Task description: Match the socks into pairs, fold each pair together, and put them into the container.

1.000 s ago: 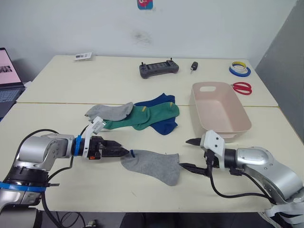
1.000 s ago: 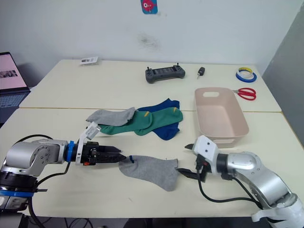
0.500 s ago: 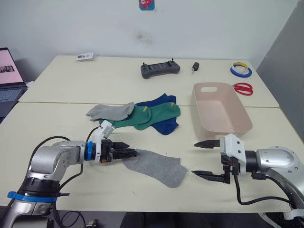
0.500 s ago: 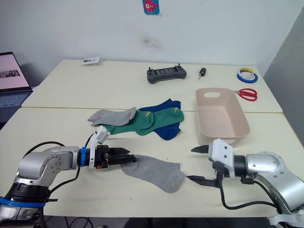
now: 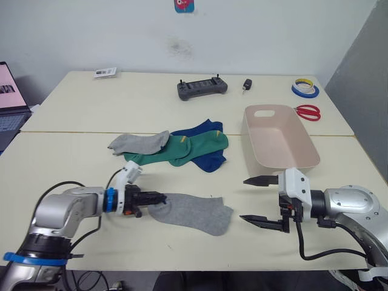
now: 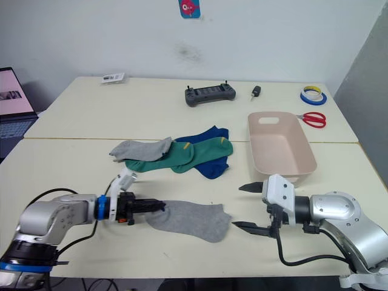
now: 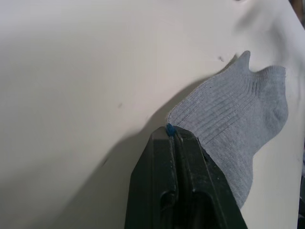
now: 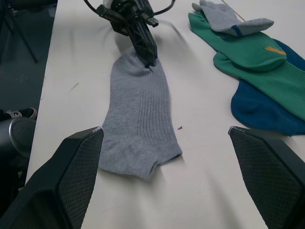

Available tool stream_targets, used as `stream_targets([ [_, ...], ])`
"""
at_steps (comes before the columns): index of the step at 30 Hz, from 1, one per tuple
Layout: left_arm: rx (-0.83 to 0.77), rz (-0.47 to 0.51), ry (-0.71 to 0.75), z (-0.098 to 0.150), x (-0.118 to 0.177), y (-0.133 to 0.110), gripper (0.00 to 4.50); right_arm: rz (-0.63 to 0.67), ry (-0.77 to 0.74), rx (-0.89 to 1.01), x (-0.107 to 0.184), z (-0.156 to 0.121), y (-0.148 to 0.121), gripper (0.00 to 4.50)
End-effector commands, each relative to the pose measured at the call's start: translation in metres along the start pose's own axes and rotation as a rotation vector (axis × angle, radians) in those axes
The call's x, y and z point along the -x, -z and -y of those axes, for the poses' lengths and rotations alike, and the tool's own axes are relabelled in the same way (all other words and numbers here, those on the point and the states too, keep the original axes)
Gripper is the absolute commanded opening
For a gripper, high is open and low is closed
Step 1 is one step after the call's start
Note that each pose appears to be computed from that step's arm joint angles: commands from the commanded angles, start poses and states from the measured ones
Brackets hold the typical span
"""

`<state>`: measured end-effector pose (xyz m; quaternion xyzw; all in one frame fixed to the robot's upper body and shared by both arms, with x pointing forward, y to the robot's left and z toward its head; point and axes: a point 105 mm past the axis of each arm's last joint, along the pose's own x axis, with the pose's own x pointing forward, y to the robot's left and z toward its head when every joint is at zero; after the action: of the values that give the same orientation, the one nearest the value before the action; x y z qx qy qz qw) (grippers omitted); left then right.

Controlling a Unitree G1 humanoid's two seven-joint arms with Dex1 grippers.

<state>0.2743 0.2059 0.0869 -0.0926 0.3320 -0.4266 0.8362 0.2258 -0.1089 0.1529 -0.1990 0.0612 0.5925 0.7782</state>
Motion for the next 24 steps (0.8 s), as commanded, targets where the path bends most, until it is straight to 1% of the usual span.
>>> stream_targets([
  [1,-0.002,0.035,-0.044,0.001,0.019,-0.002,0.02,0.043,-0.024,0.042,-0.005,-0.007,-0.014,4.5],
  [6,0.03,0.013,-0.04,0.008,0.025,0.016,0.02,0.044,-0.05,0.048,-0.012,-0.011,-0.014,4.5],
  [11,0.053,-0.008,-0.021,0.014,0.032,0.023,0.02,0.04,-0.069,0.051,-0.015,-0.015,-0.014,4.5],
  [13,0.053,-0.015,-0.044,0.009,0.037,0.025,0.02,0.036,-0.06,0.054,-0.017,-0.014,-0.013,4.5],
  [15,0.046,-0.017,-0.064,0.004,0.038,0.025,0.02,-0.001,-0.036,0.078,-0.02,-0.011,-0.006,4.5],
  [17,0.038,-0.014,-0.065,0.002,0.037,0.023,0.02,-0.072,0.031,0.116,-0.028,-0.002,0.009,4.5],
  [18,0.035,-0.012,-0.063,0.002,0.036,0.022,0.02,-0.089,0.073,0.088,-0.032,0.002,0.015,4.5],
  [20,0.032,-0.01,-0.06,0.002,0.035,0.021,0.02,-0.089,0.111,0.007,-0.038,0.005,0.02,4.5],
  [22,0.024,-0.013,-0.054,0.003,0.032,0.021,0.02,-0.052,0.109,-0.17,-0.047,-0.001,0.025,4.5],
  [24,0.021,-0.015,-0.052,0.003,0.031,0.021,0.02,-0.05,0.089,-0.266,-0.055,-0.009,0.029,4.5],
])
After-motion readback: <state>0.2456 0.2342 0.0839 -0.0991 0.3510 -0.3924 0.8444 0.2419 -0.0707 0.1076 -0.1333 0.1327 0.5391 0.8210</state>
